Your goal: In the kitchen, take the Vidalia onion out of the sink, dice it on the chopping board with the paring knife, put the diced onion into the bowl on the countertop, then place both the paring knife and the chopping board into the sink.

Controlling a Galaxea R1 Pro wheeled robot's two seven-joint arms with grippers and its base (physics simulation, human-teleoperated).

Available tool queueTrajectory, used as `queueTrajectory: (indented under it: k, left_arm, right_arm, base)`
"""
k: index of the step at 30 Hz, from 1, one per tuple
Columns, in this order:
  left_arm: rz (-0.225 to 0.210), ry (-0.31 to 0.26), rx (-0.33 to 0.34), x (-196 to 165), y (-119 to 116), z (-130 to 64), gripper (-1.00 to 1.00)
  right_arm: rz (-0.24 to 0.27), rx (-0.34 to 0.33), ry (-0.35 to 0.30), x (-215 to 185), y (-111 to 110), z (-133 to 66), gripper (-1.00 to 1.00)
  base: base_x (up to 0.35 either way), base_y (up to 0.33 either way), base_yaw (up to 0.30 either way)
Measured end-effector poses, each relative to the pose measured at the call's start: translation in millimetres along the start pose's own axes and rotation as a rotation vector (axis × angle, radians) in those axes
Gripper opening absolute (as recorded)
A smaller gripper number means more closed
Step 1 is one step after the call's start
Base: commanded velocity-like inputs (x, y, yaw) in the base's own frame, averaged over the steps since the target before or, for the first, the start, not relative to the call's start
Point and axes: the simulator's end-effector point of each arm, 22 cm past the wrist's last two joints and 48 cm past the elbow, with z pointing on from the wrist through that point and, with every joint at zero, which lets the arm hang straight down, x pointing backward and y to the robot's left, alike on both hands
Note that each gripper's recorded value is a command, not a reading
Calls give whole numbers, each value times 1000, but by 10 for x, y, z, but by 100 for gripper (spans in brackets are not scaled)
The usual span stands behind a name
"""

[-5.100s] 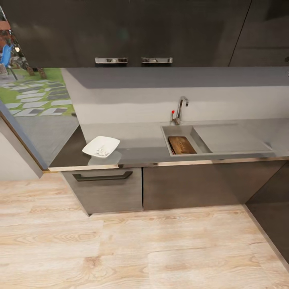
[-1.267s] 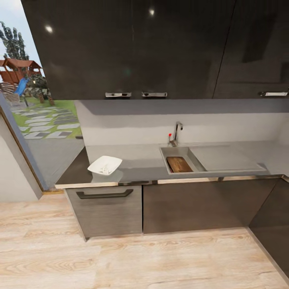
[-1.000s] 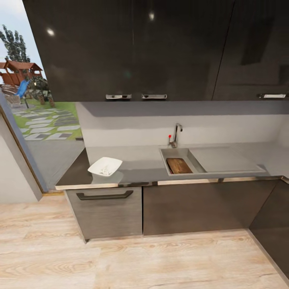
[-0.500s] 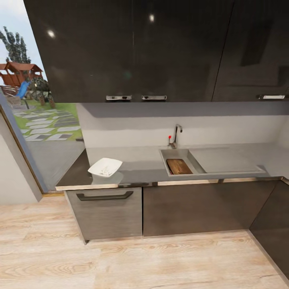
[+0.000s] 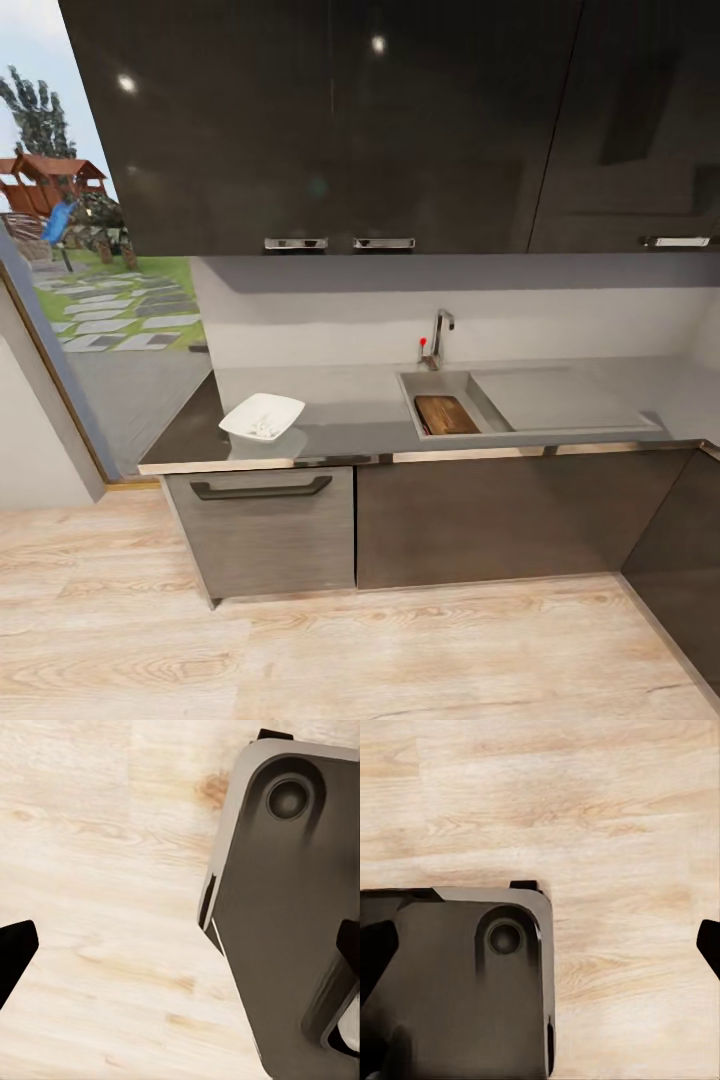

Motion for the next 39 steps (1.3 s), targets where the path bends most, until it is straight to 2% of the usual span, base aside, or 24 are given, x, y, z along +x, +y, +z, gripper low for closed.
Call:
queueTrajectory:
  k: [3, 8, 14, 22, 26, 29, 32, 39]
  left_arm:
    - [-16, -1, -1, -5, 5, 0, 100]
    - [-23, -3, 0, -14, 3, 0, 100]
    - [-22, -7, 6, -22, -29, -2, 100]
    - [-22, -8, 7, -27, -33, -2, 100]
    - [-22, -8, 7, -27, -33, -2, 100]
    - [-22, -8, 7, -27, -33, -2, 100]
    - [-22, -8, 7, -27, -33, -2, 100]
    - [-22, -8, 7, -27, -33, -2, 100]
  right_arm:
    - [6, -6, 41, 103, 43, -3, 100]
    - [29, -8, 210, 482, 128, -45, 100]
    - [26, 63, 250, 567, 22, -64, 100]
    - [21, 80, 241, 536, 23, -54, 100]
    - [26, 80, 213, 461, 31, -34, 100]
    - [31, 55, 144, 274, 220, 18, 100]
    - [36, 37, 102, 176, 359, 38, 100]
    - [36, 32, 83, 131, 404, 44, 100]
  base:
    - [0, 0, 0]
    - [0, 0, 0]
    - [0, 0, 0]
    - [0, 0, 0]
    - [0, 0, 0]
    - [0, 0, 0]
    - [0, 0, 0]
    - [0, 0, 0]
